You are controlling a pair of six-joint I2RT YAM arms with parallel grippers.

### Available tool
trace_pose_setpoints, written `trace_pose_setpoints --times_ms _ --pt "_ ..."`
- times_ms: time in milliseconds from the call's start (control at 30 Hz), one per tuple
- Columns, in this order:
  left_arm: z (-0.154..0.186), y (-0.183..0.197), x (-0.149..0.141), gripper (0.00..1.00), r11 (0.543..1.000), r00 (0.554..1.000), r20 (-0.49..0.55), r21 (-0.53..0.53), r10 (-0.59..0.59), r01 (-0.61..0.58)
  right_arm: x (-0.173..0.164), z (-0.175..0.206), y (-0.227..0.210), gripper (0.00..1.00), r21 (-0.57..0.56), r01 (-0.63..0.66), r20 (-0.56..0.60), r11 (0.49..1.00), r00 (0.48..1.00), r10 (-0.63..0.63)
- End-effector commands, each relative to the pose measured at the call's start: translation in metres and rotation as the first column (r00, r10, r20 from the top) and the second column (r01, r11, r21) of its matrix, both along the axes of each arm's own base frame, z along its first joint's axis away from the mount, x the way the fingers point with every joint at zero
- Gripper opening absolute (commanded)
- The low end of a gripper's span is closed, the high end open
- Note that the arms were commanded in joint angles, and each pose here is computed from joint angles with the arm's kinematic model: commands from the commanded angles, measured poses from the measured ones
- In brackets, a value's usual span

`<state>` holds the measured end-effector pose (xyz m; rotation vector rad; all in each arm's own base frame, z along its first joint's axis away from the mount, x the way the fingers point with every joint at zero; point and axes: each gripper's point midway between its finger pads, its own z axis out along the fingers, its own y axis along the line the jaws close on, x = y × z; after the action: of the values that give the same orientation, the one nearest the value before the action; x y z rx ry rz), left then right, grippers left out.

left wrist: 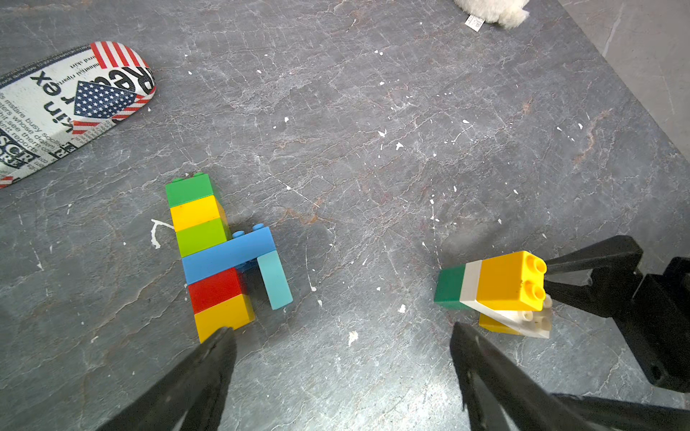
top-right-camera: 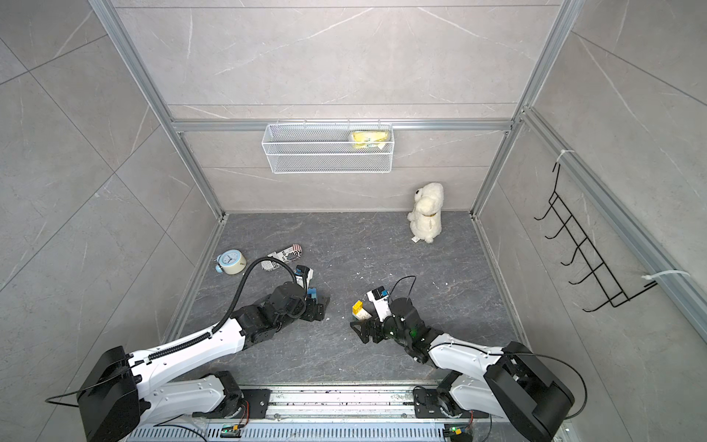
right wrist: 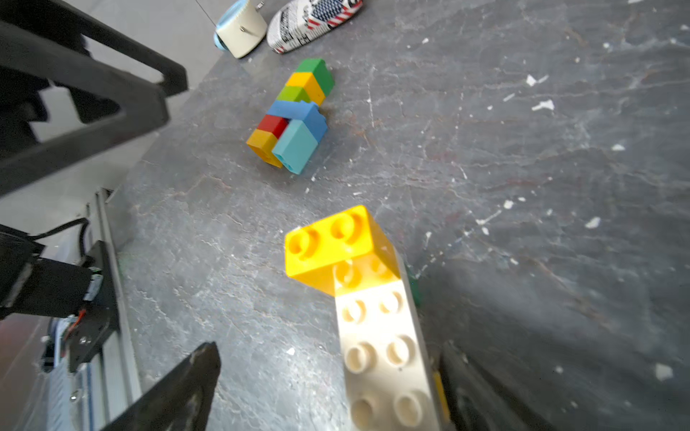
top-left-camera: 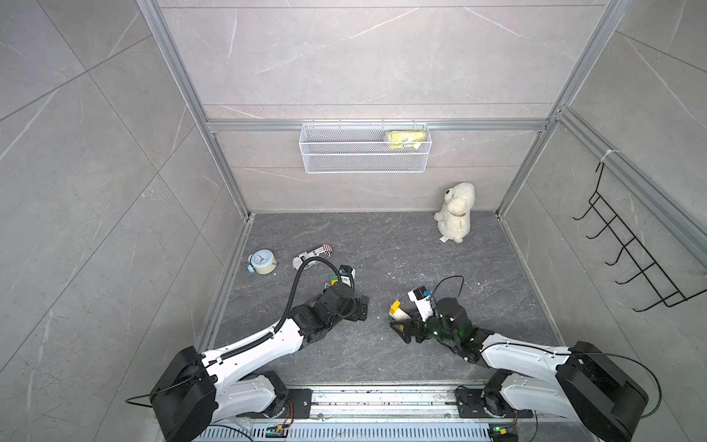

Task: Assemble the letter h with lego
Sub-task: Pick up the lego brick from the center of the board.

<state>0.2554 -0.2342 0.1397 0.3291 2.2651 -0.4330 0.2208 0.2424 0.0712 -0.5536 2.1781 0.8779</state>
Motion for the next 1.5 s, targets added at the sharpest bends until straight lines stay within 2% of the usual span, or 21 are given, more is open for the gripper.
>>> trace_pose_setpoints --times_ms 0,267,700,867,1067,1200,1267,1467 --pt "0.021 -0.004 0.007 0.94 1.000 0.999 0.050 -0.028 0.001 0.000 0.007 -0.006 -0.005 0.92 -0.081 0.042 0.039 0.996 0.999 -0.039" --pt "0.021 -0.003 0.007 0.93 1.000 0.999 0.051 -0.027 0.006 -0.005 0.009 -0.004 -0.003 0.76 -0.133 0.069 0.113 0.989 0.992 -0.054" --pt "0.023 -0.001 0.008 0.94 1.000 0.998 0.055 -0.025 0.015 -0.014 0.013 -0.012 0.006 0.43 -0.178 0.052 0.102 0.983 0.994 -0.034" --pt "0.025 0.003 0.009 0.94 0.999 0.998 0.061 -0.020 0.035 -0.034 0.014 -0.009 0.007 0.36 -0.193 0.048 0.075 0.980 0.997 -0.034" --pt "0.027 0.014 0.012 0.94 0.996 0.993 0.079 -0.006 0.089 -0.089 0.009 -0.006 0.020 0.33 -0.195 -0.002 -0.034 0.981 0.999 -0.004" --pt "0.029 0.029 0.016 0.94 0.987 0.982 0.098 0.009 0.158 -0.160 0.004 -0.006 0.039 0.34 -0.184 -0.094 -0.179 0.978 0.982 0.061" --pt "0.030 0.039 0.018 0.94 0.978 0.973 0.109 0.015 0.204 -0.207 0.004 -0.005 0.046 0.34 -0.173 -0.127 -0.263 0.977 0.962 0.079" --pt "0.030 0.071 0.023 0.95 0.941 0.937 0.103 0.013 0.334 -0.337 0.020 0.006 0.063 0.34 0.018 -0.185 -0.481 0.983 0.860 0.171"
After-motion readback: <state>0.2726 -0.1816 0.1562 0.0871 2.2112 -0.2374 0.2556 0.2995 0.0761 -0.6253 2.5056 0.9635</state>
